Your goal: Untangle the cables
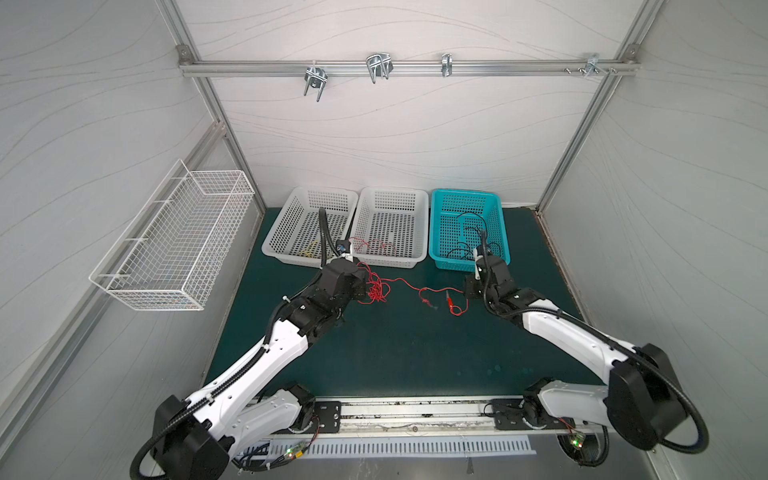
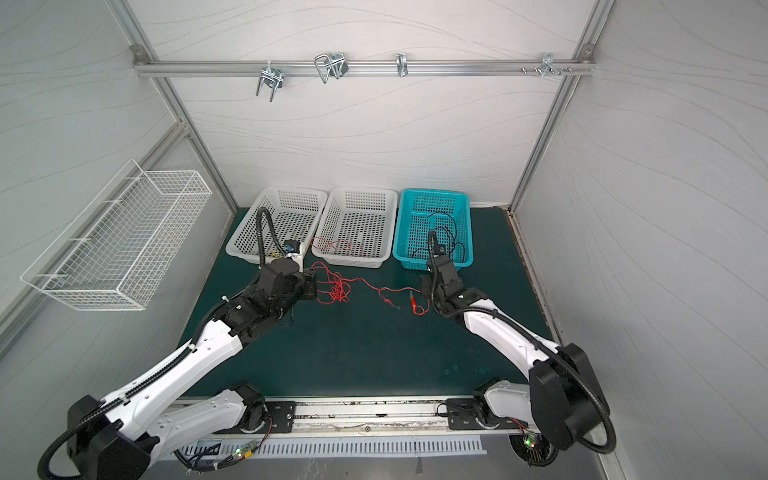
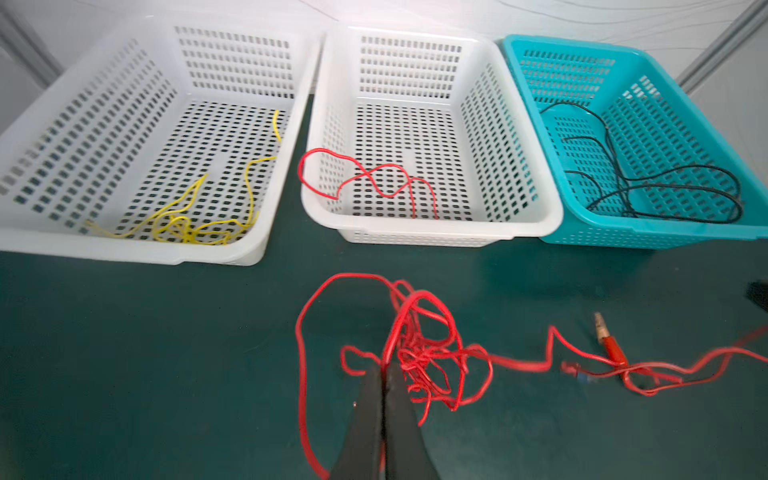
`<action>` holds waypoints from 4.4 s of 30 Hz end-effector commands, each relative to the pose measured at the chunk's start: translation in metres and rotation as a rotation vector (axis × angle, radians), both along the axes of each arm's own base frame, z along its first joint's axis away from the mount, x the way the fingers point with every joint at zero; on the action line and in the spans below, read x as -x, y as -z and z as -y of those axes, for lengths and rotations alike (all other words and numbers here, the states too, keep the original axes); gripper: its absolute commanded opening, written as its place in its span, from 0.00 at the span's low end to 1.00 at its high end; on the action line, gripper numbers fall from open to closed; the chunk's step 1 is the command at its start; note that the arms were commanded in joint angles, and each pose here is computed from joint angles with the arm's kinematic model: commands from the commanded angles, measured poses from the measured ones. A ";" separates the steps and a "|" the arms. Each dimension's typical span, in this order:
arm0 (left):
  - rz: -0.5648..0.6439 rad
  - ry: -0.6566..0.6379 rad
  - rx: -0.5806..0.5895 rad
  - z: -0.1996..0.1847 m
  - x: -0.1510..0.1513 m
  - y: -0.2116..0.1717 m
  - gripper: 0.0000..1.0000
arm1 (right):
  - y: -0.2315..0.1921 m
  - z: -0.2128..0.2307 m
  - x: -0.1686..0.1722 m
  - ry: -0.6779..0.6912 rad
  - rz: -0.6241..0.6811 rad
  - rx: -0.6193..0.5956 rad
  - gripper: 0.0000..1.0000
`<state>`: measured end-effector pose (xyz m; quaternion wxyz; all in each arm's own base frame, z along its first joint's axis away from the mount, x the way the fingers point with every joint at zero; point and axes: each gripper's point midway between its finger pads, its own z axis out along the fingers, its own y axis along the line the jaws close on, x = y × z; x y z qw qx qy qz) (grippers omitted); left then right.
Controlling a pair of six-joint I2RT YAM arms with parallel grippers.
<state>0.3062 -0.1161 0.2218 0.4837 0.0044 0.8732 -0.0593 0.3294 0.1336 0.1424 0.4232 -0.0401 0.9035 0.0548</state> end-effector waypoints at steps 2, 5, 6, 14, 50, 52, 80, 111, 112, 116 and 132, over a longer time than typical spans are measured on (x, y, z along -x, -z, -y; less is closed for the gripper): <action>0.047 -0.106 -0.007 -0.029 0.006 -0.020 0.00 | 0.001 0.053 0.007 0.171 -0.020 0.041 0.00; 0.057 -0.136 -0.015 -0.040 0.012 -0.022 0.00 | -0.002 0.077 0.011 0.244 -0.018 0.044 0.00; 0.060 -0.144 -0.016 -0.042 0.014 -0.022 0.00 | -0.002 0.083 0.013 0.263 -0.019 0.046 0.00; 0.065 -0.212 -0.020 -0.063 0.025 -0.022 0.00 | -0.009 0.123 0.025 0.383 -0.007 0.018 0.00; 0.052 0.045 0.178 -0.012 0.036 0.007 0.00 | -0.246 -0.199 -0.079 -0.598 0.545 -0.243 0.00; 0.052 0.042 0.186 -0.013 0.037 0.008 0.00 | -0.250 -0.205 -0.094 -0.585 0.566 -0.235 0.00; 0.008 0.065 0.187 -0.001 0.027 0.011 0.00 | -0.299 -0.208 -0.162 -0.574 0.691 -0.400 0.00; 0.047 0.151 0.268 0.021 0.021 -0.001 0.00 | -0.092 -0.219 -0.109 -0.698 0.159 -0.312 0.45; 0.045 0.151 0.270 0.021 0.021 0.000 0.00 | -0.096 -0.218 -0.105 -0.708 0.167 -0.309 0.50; 0.038 0.161 0.287 0.024 0.022 -0.002 0.00 | -0.110 -0.210 -0.085 -0.731 0.198 -0.295 0.59; 0.061 0.406 0.452 0.071 0.033 -0.035 0.00 | -0.092 -0.199 0.004 -0.802 0.115 -0.364 0.61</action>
